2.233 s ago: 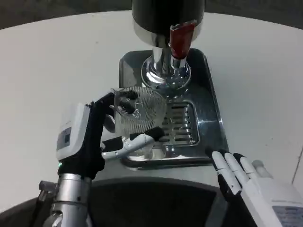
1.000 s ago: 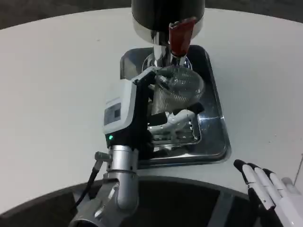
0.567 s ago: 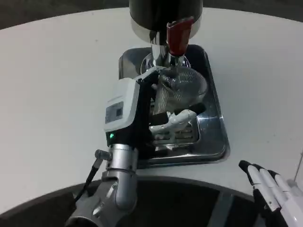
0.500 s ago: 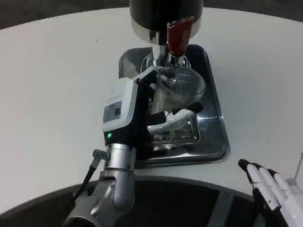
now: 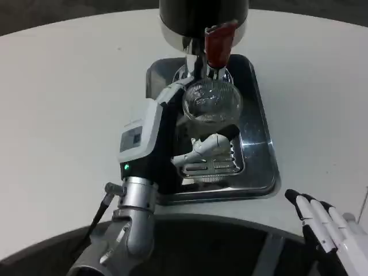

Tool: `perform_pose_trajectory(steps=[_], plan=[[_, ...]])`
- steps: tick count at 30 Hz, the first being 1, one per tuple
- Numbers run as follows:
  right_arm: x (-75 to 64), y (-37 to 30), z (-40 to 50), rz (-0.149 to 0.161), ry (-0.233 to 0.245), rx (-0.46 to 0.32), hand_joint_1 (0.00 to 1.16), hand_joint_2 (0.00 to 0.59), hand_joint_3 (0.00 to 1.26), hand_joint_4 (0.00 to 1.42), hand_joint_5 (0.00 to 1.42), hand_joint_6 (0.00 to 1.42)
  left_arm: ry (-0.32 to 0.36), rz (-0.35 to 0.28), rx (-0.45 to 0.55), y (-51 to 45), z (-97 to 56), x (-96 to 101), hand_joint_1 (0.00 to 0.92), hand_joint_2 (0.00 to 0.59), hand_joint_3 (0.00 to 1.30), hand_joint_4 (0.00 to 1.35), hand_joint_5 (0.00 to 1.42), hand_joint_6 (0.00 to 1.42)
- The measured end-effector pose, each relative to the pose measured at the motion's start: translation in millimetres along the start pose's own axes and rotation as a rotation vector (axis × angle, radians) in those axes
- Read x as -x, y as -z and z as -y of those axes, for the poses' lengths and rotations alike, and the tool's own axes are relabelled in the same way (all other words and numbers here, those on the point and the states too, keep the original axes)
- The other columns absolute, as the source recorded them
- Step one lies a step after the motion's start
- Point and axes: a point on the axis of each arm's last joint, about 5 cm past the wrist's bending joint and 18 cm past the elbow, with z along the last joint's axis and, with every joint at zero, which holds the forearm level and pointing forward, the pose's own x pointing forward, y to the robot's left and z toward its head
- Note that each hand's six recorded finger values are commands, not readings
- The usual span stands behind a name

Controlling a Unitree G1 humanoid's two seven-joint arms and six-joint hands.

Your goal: Grasp the cup under the faucet to collect the drink, then remove the cup.

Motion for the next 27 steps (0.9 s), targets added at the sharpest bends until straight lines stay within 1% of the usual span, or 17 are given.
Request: perform_pose_trajectory(steps=[4, 7, 9, 11, 12, 14, 16, 21, 23, 25, 27], plan=[[1.0, -0.8, -1.0, -0.01, 0.005, -0.006, 0.63, 0.325, 0.0, 0.0, 0.0, 0.0, 0.005, 0.006, 0.009, 0.8, -1.0, 0.7, 0.169, 0.001, 0.36, 0.25, 0.53, 0.86], [1.1, -1.8, -1.5, -0.012, 0.006, -0.009, 0.63, 0.325, 0.0, 0.0, 0.0, 0.0, 0.009, 0.006, 0.018, 1.7, -2.3, 1.4, 0.168, 0.0, 0.36, 0.25, 0.54, 0.86], [1.5, -2.1, -1.9, -0.015, 0.009, -0.008, 0.63, 0.325, 0.0, 0.0, 0.0, 0.0, 0.01, 0.017, 0.028, 2.0, -4.1, 2.0, 0.166, 0.0, 0.36, 0.25, 0.54, 0.85], [1.9, -2.6, -2.4, -0.015, 0.01, -0.011, 0.64, 0.325, 0.0, 0.0, 0.0, 0.0, 0.005, 0.033, 0.034, 3.5, -7.1, 4.6, 0.162, 0.0, 0.36, 0.25, 0.54, 0.85], [2.0, -3.1, -2.7, -0.014, 0.01, -0.013, 0.64, 0.325, 0.0, 0.0, 0.0, 0.0, -0.001, 0.049, 0.042, 5.4, -11.2, 8.8, 0.161, 0.0, 0.36, 0.26, 0.54, 0.85], [1.8, -3.5, -2.8, -0.011, 0.011, -0.015, 0.64, 0.325, 0.0, 0.0, 0.0, 0.0, -0.011, 0.051, 0.046, 7.2, -14.8, 12.0, 0.158, 0.0, 0.36, 0.26, 0.55, 0.85], [1.3, -3.9, -3.0, -0.007, 0.012, -0.017, 0.64, 0.325, 0.0, 0.0, 0.0, 0.0, -0.028, 0.057, 0.047, 9.9, -21.6, 15.6, 0.154, 0.0, 0.37, 0.26, 0.56, 0.85], [-1.2, -4.3, -3.0, 0.007, 0.022, -0.014, 0.64, 0.326, 0.0, 0.0, 0.0, 0.0, -0.111, 0.059, 0.045, 18.4, -49.7, 21.7, 0.139, 0.0, 0.38, 0.27, 0.57, 0.86], [-3.2, -4.6, -3.0, 0.015, 0.028, -0.01, 0.64, 0.326, 0.0, 0.0, 0.0, 0.0, -0.142, 0.062, 0.041, 20.3, -60.6, 23.1, 0.137, 0.0, 0.39, 0.28, 0.57, 0.86], [-4.8, -4.9, -2.9, 0.024, 0.032, -0.009, 0.64, 0.326, 0.0, 0.0, 0.0, 0.0, -0.164, 0.057, 0.049, 20.5, -66.1, 23.5, 0.136, 0.0, 0.39, 0.28, 0.57, 0.86], [-6.5, -5.3, -2.8, 0.032, 0.032, -0.007, 0.64, 0.326, 0.0, 0.0, 0.0, 0.0, -0.175, 0.055, 0.046, 21.2, -72.4, 25.6, 0.135, 0.0, 0.41, 0.3, 0.56, 0.81]])
